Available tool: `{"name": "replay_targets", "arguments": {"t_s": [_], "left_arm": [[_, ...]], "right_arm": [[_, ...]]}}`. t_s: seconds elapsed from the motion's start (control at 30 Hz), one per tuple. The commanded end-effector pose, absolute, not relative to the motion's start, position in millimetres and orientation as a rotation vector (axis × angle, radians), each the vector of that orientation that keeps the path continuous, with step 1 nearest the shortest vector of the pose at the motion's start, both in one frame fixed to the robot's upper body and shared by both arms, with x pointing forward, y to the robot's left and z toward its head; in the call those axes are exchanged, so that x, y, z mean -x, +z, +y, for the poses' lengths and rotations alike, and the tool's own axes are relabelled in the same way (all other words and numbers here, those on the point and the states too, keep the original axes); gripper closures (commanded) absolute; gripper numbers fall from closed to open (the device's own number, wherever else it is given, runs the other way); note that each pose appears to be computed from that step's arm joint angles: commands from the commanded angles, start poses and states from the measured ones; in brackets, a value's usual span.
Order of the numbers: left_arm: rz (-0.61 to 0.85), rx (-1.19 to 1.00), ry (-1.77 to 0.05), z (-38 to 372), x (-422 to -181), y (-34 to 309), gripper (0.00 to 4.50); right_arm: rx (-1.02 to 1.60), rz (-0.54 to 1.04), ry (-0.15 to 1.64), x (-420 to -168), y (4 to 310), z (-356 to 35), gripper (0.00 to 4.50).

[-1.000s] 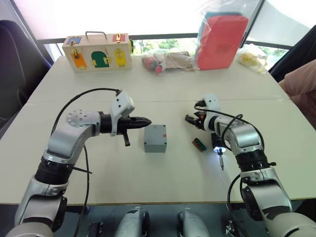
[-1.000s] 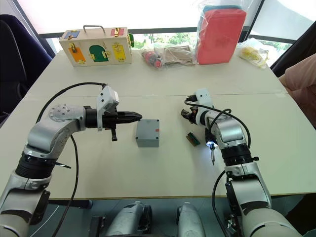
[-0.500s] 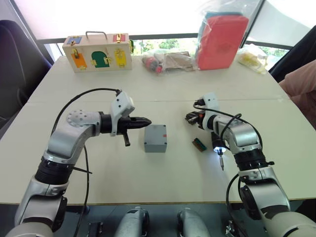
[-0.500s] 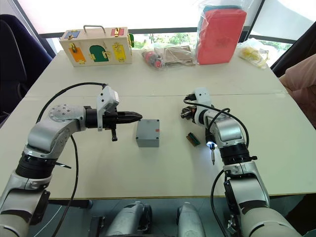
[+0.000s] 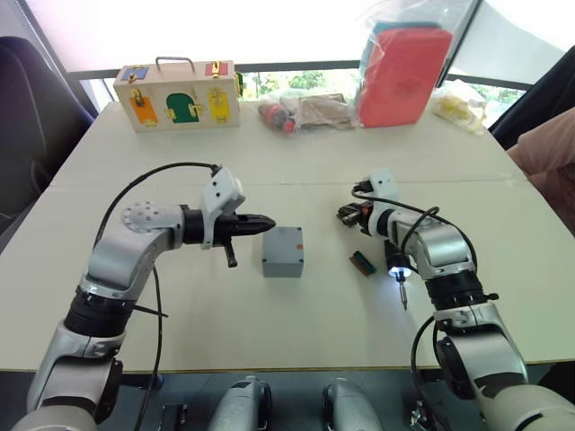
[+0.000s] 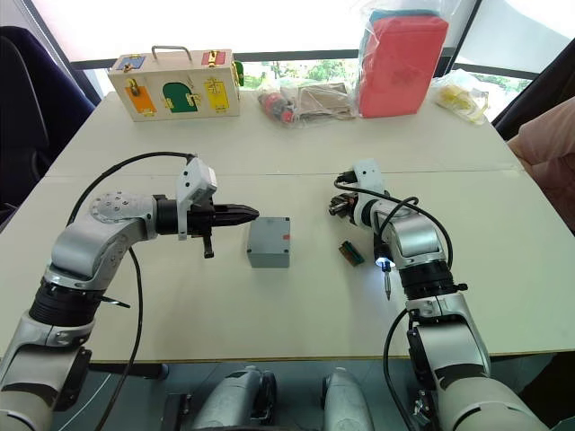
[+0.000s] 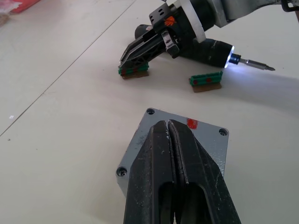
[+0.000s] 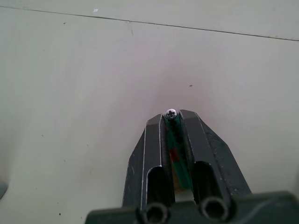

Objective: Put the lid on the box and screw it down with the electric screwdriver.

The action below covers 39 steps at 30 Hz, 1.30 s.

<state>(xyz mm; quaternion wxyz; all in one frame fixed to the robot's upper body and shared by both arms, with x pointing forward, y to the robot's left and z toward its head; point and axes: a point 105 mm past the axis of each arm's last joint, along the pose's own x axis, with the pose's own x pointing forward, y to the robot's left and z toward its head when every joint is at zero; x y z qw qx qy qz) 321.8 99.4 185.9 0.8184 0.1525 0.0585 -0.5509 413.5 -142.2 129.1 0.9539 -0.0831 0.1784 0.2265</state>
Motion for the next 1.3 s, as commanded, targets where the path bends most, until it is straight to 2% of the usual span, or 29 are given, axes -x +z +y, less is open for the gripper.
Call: {"name": "replay_targets", "arguments": {"t_s": [0.03,0.5,0.6,0.67,0.73,0.9,1.23,1.3], "left_arm": [[0.090,-0.345,-1.182,96.2,-319.4,192.2,4.50],[0.092,-0.344,-1.180,96.0,-319.2,191.4,4.50],[0.092,-0.341,-1.180,95.9,-318.9,191.6,4.50],[0.093,-0.341,-1.179,96.3,-319.0,191.5,4.50],[0.093,-0.340,-1.177,96.7,-319.0,191.4,4.50],[0.092,-0.334,-1.180,95.7,-318.8,191.2,4.50],[0.090,-0.336,-1.182,94.9,-319.0,191.7,4.50],[0.092,-0.337,-1.181,95.5,-318.6,191.5,4.50]], "right_arm": [[0.176,0.288,0.467,-418.9,149.2,-138.2,4.05],[0.204,0.294,0.448,-420.3,144.3,-141.8,4.05],[0.193,0.275,0.446,-419.5,150.0,-141.7,3.33],[0.179,0.245,0.452,-418.0,157.8,-140.7,2.65],[0.171,0.225,0.458,-414.0,163.9,-142.9,2.65],[0.191,0.253,0.457,-407.5,155.4,-149.6,2.65],[0.191,0.270,0.490,-410.8,148.1,-141.3,2.65],[0.192,0.273,0.491,-411.8,146.3,-140.3,3.16]]}}
